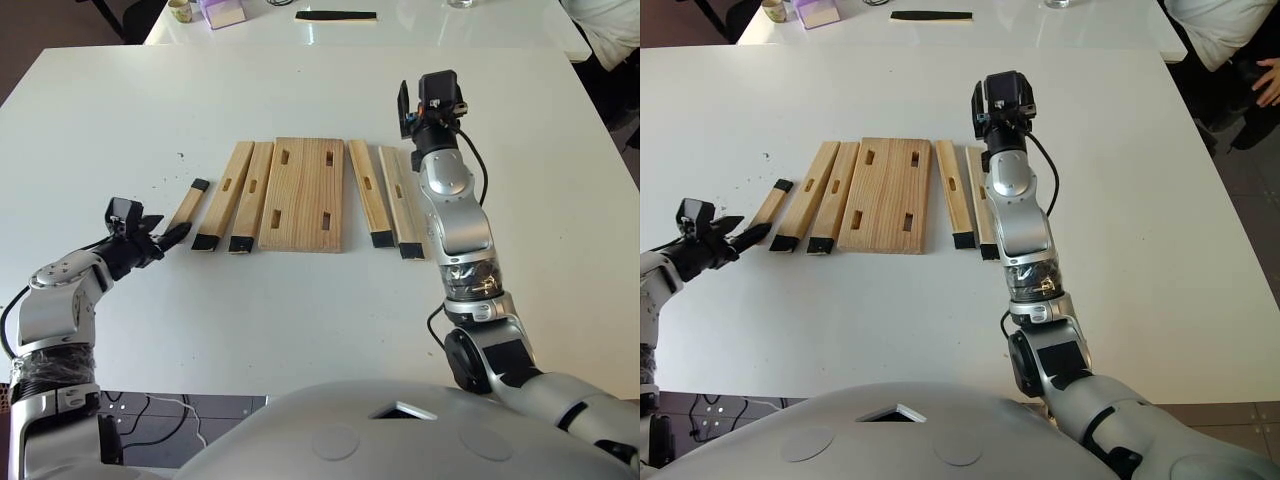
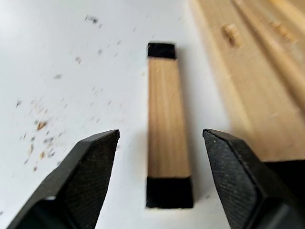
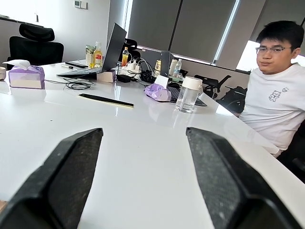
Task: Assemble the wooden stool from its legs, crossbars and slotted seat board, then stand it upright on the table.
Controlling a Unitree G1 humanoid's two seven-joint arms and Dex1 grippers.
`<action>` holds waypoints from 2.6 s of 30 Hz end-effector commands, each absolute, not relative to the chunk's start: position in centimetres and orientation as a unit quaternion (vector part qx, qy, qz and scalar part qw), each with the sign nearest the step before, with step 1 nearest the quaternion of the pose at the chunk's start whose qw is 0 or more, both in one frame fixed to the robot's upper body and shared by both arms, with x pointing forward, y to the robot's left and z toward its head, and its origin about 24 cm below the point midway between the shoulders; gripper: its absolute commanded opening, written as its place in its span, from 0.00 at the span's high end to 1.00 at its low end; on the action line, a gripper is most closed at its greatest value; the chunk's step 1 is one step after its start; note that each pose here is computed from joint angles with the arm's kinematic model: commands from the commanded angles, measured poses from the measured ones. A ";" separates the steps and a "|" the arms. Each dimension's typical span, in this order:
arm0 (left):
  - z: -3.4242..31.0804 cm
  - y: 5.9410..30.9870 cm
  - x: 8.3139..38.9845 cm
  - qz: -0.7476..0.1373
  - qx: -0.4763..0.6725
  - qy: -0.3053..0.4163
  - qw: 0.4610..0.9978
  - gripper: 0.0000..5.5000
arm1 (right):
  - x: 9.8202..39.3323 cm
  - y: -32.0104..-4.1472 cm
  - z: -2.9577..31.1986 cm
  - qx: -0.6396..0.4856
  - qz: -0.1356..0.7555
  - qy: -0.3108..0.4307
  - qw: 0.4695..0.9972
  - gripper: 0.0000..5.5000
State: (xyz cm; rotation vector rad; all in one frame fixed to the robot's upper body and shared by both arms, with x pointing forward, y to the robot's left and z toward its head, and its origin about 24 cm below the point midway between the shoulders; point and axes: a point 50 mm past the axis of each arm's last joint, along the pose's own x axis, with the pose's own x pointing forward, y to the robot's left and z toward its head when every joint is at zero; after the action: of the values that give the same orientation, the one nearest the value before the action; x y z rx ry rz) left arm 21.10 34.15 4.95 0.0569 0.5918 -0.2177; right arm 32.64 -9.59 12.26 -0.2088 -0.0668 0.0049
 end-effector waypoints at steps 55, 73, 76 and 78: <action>18.7 16.6 22.5 -0.589 -0.170 -0.113 0.782 0.76 | 30.4 -10.7 29.0 0.111 0.774 0.043 0.622 0.59; 16.6 15.7 24.3 -0.515 -0.185 -0.077 0.833 0.63 | 31.3 -11.9 27.5 0.056 0.739 0.029 0.671 0.76; 14.2 15.0 24.4 -0.460 -0.173 -0.047 0.870 0.59 | 32.9 -13.3 26.2 0.002 0.699 0.025 0.714 0.76; 12.7 14.8 24.4 -0.416 -0.167 -0.032 0.893 0.59 | 34.1 -14.5 24.6 -0.069 0.672 0.037 0.736 0.76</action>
State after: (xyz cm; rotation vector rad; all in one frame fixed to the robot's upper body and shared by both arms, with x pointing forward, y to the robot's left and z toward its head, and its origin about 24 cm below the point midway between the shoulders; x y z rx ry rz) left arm 24.36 14.87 14.23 -0.3638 -0.1057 -0.9576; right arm 33.07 -13.03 26.17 -0.0137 0.0450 1.5542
